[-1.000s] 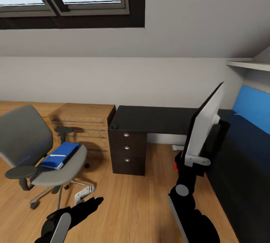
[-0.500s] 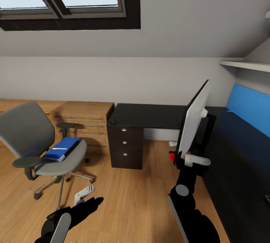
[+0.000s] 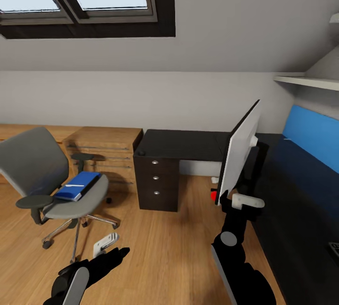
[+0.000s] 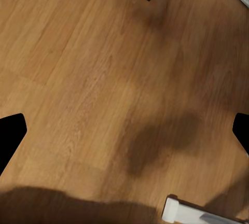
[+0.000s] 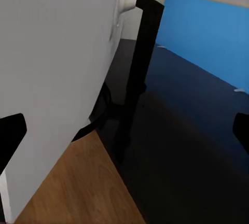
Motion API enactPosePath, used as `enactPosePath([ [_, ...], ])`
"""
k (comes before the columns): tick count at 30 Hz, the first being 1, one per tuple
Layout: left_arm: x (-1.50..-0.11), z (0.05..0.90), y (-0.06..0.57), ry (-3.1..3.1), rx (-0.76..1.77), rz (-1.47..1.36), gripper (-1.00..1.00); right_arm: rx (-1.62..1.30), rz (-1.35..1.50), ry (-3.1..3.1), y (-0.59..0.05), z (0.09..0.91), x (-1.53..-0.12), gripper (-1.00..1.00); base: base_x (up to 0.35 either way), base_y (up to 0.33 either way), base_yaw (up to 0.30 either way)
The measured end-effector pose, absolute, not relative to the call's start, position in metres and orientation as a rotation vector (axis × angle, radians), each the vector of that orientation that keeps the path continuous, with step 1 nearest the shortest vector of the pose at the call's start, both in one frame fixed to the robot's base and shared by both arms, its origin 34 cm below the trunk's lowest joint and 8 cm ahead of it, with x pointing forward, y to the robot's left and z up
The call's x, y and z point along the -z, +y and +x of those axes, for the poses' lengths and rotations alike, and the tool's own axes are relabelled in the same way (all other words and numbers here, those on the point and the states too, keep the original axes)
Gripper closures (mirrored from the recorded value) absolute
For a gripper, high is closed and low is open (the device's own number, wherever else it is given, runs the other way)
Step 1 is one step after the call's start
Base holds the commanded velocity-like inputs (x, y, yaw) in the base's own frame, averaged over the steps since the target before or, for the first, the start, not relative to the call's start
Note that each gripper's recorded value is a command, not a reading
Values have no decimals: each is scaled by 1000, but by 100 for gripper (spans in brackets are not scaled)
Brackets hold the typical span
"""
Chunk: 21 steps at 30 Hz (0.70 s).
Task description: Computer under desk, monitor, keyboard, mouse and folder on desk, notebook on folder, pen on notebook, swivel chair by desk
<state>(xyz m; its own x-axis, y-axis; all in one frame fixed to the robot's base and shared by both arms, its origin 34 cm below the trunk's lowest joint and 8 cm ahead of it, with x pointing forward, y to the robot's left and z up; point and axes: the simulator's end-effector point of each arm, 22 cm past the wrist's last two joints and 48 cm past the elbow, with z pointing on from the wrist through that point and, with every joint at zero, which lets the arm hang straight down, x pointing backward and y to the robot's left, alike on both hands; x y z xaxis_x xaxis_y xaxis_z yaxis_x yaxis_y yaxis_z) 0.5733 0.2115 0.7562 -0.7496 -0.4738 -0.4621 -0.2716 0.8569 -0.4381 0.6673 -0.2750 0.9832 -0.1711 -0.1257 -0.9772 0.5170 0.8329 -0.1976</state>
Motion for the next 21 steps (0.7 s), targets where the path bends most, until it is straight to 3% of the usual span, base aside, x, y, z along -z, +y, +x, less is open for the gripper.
enactPosePath([
  [6, -756, 574, 211, 2452, 467, -540, -100, 586, 309, 1655, -275, 668, -982, -100, -309, -16, 0],
  [16, -756, 573, 211, 2452, 467, -540, -100, 585, 309, 1655, -275, 668, -982, -100, -281, -183, 0],
  [21, -756, 574, 211, 2452, 467, -542, -100, 584, 309, 1654, -275, 668, -982, -100, -322, -52, 0],
])
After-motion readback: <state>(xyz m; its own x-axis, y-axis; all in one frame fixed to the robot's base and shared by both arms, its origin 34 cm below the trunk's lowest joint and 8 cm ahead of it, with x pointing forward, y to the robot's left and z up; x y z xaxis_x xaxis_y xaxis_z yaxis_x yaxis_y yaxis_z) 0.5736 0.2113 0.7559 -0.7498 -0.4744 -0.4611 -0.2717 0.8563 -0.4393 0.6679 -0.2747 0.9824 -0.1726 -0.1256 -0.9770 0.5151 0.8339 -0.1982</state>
